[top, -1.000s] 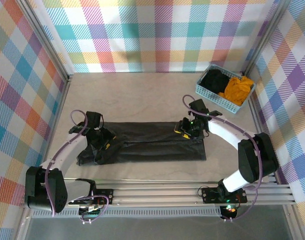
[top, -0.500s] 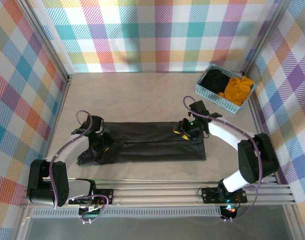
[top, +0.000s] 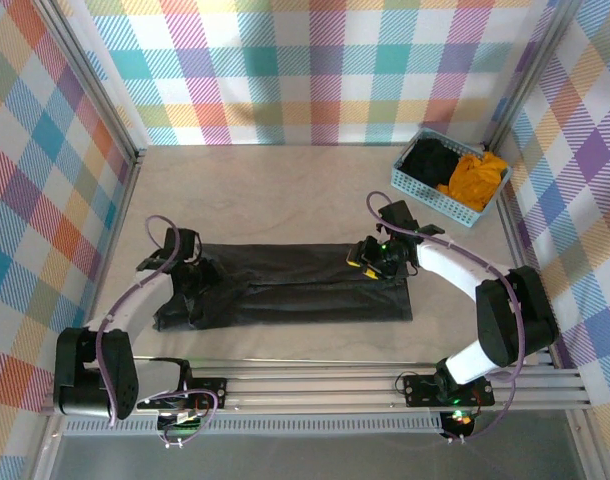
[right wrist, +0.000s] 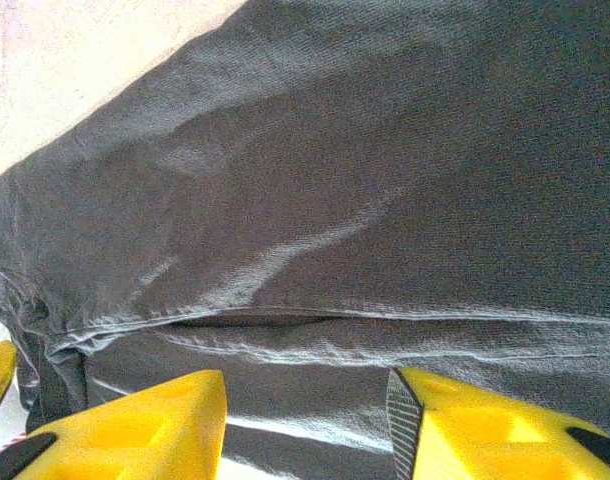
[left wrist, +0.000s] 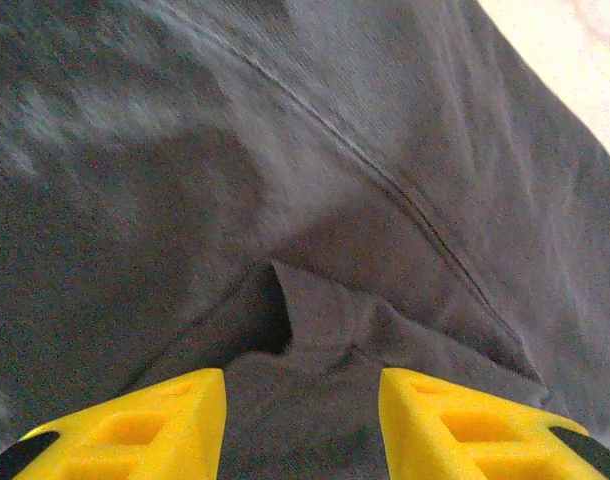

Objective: Fold and stack the t-shirts

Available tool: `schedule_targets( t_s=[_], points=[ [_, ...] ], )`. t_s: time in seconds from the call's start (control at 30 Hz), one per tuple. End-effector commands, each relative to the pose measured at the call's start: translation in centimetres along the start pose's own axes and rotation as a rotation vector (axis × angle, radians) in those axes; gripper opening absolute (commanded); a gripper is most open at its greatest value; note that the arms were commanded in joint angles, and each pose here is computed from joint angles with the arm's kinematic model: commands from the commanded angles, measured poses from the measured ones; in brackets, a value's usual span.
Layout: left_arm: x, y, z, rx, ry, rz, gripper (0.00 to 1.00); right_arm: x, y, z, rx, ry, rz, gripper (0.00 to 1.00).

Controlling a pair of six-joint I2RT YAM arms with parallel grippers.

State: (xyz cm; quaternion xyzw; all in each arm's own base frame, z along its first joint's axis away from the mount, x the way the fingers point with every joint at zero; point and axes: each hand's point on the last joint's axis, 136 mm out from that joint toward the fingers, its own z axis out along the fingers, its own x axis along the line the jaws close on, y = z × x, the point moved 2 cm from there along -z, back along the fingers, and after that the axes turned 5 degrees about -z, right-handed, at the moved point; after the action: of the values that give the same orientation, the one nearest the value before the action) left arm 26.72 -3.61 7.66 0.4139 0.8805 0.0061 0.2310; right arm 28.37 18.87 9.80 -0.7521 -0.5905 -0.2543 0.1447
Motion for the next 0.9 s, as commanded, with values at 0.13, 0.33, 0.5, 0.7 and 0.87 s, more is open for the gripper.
schedule_targets(
  t_s=[0.13,0.33,0.5,0.7,0.87],
  points=[
    [-0.5,1.2,1.5,0.024,-0.043,0.012,0.43,0.7,0.1,-0.9,0.003,0.008,-0.011,0.48],
    [-1.2,0.9,1.4,0.035,-0.099,-0.001,0.40,0.6,0.1,-0.8,0.002,0.002,-0.008,0.48],
    [-1.2,0.3,1.5,0.053,-0.100,-0.004,0.37,0.4,0.2,-0.5,0.007,-0.004,-0.001,0.48],
    [-0.8,-0.1,2.1,0.074,-0.082,-0.004,0.31,0.7,0.5,-0.4,0.003,0.002,-0.001,0.48],
    [-0.9,-0.5,2.1,0.088,-0.072,0.006,0.28,0.5,0.5,-0.3,0.003,-0.003,0.001,0.47]
  ],
)
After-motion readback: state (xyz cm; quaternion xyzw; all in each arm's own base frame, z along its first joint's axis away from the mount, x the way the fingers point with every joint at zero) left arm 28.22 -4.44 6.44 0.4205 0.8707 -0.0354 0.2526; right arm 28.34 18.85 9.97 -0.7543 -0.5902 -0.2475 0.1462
